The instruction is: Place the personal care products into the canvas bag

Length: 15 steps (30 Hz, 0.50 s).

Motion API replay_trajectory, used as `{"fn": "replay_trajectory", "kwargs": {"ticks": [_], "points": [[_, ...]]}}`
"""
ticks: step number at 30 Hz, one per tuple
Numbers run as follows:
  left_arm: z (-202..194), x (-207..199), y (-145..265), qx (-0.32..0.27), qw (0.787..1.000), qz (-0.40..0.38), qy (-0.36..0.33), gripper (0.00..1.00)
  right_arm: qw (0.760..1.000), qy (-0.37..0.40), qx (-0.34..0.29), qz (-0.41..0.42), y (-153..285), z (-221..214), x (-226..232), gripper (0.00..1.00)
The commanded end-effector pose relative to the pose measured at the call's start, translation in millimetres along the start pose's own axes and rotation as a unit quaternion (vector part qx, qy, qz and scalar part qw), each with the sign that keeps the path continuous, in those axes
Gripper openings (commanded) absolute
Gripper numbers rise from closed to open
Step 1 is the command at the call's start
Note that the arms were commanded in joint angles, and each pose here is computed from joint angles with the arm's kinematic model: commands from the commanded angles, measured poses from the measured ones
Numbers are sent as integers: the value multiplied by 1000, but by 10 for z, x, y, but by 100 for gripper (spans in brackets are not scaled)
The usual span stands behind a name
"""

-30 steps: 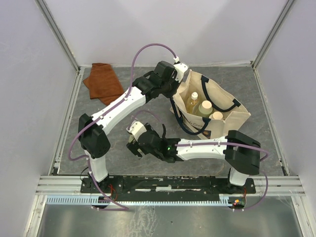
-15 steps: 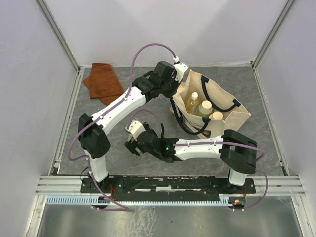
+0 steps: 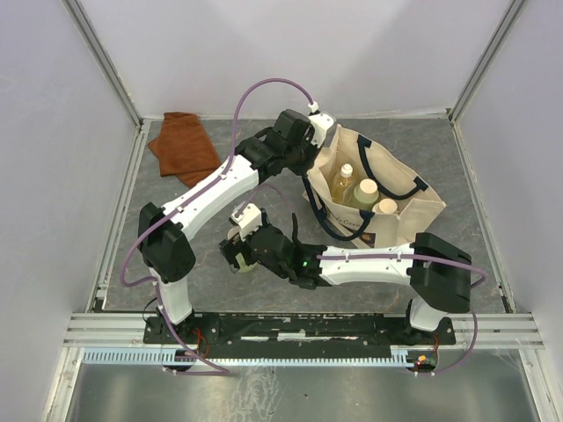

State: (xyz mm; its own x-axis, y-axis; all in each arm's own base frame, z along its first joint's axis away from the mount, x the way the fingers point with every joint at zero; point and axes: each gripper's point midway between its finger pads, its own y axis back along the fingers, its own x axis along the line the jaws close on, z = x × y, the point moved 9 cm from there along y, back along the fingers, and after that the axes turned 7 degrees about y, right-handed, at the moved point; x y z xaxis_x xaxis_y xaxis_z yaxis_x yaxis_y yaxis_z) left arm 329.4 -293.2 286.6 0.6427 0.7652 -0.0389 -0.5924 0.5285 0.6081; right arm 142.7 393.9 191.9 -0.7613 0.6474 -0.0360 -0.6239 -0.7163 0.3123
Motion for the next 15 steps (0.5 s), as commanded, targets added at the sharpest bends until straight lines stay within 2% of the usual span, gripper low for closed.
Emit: {"fn": "replay_trajectory", "kwargs": {"ticks": [1, 4, 7, 11, 15], "points": [[103, 88, 249, -22, 1000, 11, -17, 3, 998, -30, -55, -4, 51, 266, 42, 100], [105, 93, 251, -23, 1000, 11, -17, 3, 999, -20, -38, 1, 3, 230, 73, 98], [95, 92, 251, -23, 1000, 10, -17, 2, 999, -15, -29, 10, -34, 195, 108, 91], [79, 109, 254, -22, 1000, 13, -16, 3, 999, -11, -25, 17, -66, 169, 135, 74], [66, 118, 246, -22, 1000, 14, -15, 3, 999, -12, -26, 20, -71, 181, 144, 53]]}}
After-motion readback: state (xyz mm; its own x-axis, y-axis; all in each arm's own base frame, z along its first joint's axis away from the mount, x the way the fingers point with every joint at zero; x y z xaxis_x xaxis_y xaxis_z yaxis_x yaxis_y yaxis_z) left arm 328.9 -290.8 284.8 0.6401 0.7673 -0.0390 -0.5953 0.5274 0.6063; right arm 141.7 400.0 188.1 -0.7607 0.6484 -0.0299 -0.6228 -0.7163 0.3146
